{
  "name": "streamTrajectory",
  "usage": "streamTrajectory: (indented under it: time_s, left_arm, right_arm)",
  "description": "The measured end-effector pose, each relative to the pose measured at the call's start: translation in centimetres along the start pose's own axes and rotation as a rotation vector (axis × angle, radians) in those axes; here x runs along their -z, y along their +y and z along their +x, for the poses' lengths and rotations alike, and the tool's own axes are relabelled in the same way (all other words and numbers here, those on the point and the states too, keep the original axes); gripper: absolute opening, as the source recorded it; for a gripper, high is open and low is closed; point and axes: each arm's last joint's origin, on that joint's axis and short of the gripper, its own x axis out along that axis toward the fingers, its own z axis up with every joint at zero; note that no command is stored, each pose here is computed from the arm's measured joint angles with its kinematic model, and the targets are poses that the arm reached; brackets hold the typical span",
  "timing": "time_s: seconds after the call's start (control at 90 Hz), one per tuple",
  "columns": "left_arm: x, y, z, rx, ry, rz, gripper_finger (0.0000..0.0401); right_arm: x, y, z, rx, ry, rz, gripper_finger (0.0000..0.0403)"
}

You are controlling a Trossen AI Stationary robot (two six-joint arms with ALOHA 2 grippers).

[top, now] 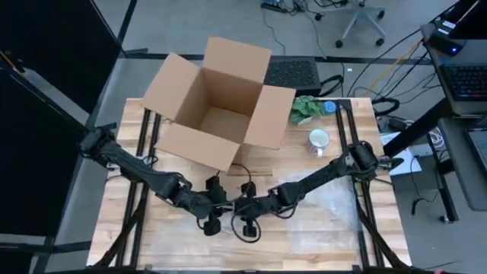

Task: Wrap mug
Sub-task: Wrap the yellow mug with bubble wrap

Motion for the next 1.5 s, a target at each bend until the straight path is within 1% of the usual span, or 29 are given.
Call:
streamTrajectory:
  time_s: [0.111,0.256,0.356,0.456,0.511,0.6,0.689,0.733,0.778,0.867,0.9,1.011,1.056,1.122,1.244,1.411,1.5]
  left_arm:
    - [0.5,0.2,0.3,-0.013,0.024,-0.004,0.0064]
    - [0.0,0.0,-0.4,0.005,-0.003,-0.012,0.0063]
    - [0.8,-0.1,-1.1,-0.015,0.065,-0.015,0.0063]
    - [2.4,-0.1,-1.8,-0.077,0.187,-0.034,0.0063]
    - [3.5,-0.3,-2.0,-0.114,0.23,-0.043,0.0063]
    - [5.7,-0.6,-2.0,-0.124,0.279,-0.05,0.0063]
    - [8.2,-0.5,-1.5,-0.125,0.312,-0.087,0.0063]
    - [9.3,-0.4,-1.1,-0.109,0.3,-0.104,0.0063]
    - [10.2,-0.4,-0.6,-0.066,0.26,-0.126,0.0063]
    - [11.0,-0.6,0.3,0.059,0.145,-0.171,0.0063]
    - [11.3,-0.4,0.6,0.078,0.122,-0.183,0.0063]
    - [11.9,0.6,1.8,0.044,0.096,-0.215,0.0063]
    - [12.1,1.0,2.1,0.008,0.095,-0.213,0.0063]
    - [12.0,1.2,2.7,-0.007,0.073,-0.2,0.0063]
    - [11.2,1.4,3.3,0.011,0.008,-0.193,0.0063]
    - [11.0,1.9,3.9,-0.007,-0.005,-0.187,0.0063]
    - [11.0,1.9,3.9,-0.009,-0.007,-0.187,0.0063]
  right_arm:
    - [0.0,0.0,0.0,-0.001,-0.001,-0.001,0.0]
    - [-0.1,0.0,-0.1,-0.004,-0.002,-0.001,0.0]
    - [-0.1,0.0,-0.1,-0.005,-0.006,-0.001,0.0]
    - [-0.1,0.0,-0.1,-0.006,-0.006,0.0,0.0]
    - [-0.1,0.0,-0.1,-0.006,-0.007,0.001,0.0]
    - [-0.2,0.1,-0.1,-0.008,-0.009,0.0,0.0]
    - [-0.3,0.1,-0.1,-0.009,-0.013,0.001,0.0]
    - [-0.3,0.1,-0.1,-0.01,-0.015,0.002,0.0]
    - [-0.3,0.1,-0.1,-0.011,-0.018,0.003,0.0]
    - [-0.1,0.2,0.3,-0.018,-0.02,0.003,0.0]
    - [0.0,0.2,0.4,-0.02,-0.018,0.002,0.0]
    - [-0.2,0.2,0.5,-0.023,-0.041,0.007,0.0]
    - [-0.4,0.2,0.4,-0.024,-0.06,0.012,0.0]
    - [-0.7,0.0,0.3,-0.025,-0.064,0.023,0.0]
    - [-1.9,0.2,0.1,-0.052,-0.025,0.027,0.0]
    - [-3.9,0.5,-0.9,-0.022,0.076,0.001,0.0]
    - [-5.2,0.6,-1.5,-0.016,0.082,0.001,0.0]
